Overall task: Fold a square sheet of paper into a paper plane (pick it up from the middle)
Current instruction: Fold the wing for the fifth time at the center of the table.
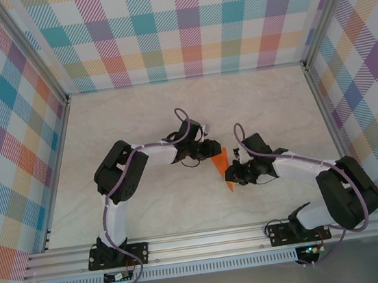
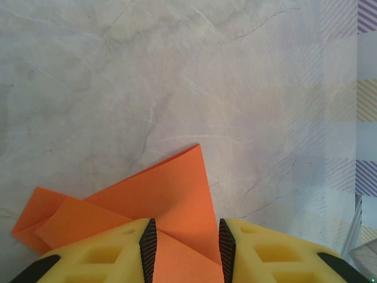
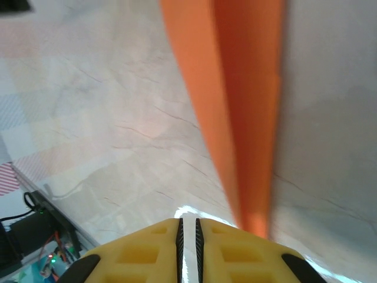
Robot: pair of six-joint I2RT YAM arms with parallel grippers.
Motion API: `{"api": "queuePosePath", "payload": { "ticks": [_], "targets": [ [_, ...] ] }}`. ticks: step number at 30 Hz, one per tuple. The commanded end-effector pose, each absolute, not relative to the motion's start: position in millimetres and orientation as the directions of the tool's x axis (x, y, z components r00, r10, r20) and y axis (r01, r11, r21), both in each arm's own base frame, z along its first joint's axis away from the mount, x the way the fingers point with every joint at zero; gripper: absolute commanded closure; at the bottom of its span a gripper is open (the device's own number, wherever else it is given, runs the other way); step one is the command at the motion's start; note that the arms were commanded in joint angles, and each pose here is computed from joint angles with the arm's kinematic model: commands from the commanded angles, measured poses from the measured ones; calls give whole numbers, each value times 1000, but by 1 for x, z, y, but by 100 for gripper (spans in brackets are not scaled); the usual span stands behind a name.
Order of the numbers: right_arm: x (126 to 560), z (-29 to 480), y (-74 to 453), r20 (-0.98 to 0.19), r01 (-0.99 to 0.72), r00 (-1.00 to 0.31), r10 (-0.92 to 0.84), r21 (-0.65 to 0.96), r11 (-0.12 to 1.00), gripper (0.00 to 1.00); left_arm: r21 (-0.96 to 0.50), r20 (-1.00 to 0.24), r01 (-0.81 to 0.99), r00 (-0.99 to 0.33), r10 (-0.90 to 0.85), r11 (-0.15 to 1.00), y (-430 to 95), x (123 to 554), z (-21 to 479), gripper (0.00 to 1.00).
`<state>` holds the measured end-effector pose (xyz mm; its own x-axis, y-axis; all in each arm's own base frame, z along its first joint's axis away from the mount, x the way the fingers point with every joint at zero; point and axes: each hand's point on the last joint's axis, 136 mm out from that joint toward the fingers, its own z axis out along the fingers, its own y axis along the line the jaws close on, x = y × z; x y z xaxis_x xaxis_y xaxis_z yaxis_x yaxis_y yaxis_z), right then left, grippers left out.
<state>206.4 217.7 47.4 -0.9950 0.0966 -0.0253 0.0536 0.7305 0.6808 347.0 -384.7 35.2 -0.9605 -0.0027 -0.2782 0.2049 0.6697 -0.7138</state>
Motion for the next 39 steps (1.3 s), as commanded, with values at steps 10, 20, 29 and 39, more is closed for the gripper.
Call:
{"api": "queuePosePath", "payload": {
  "ticks": [10,20,29,39],
  "targets": [
    [219,29,222,-8,32,-999,48,645,764,82,-651,-240,163,-971,3,741,-368,341,13,63],
    [180,8,206,94,65,-996,9,615,786,82,-644,-246,175,-969,15,744,-368,342,17,63],
    [145,9,198,156,71,-987,-36,633,771,79,-646,-245,173,-969,12,743,-369,343,17,64],
    [200,60,164,-142,36,-981,129,525,850,75,-695,-297,195,-954,-30,692,-374,340,78,57]
  ]
}}
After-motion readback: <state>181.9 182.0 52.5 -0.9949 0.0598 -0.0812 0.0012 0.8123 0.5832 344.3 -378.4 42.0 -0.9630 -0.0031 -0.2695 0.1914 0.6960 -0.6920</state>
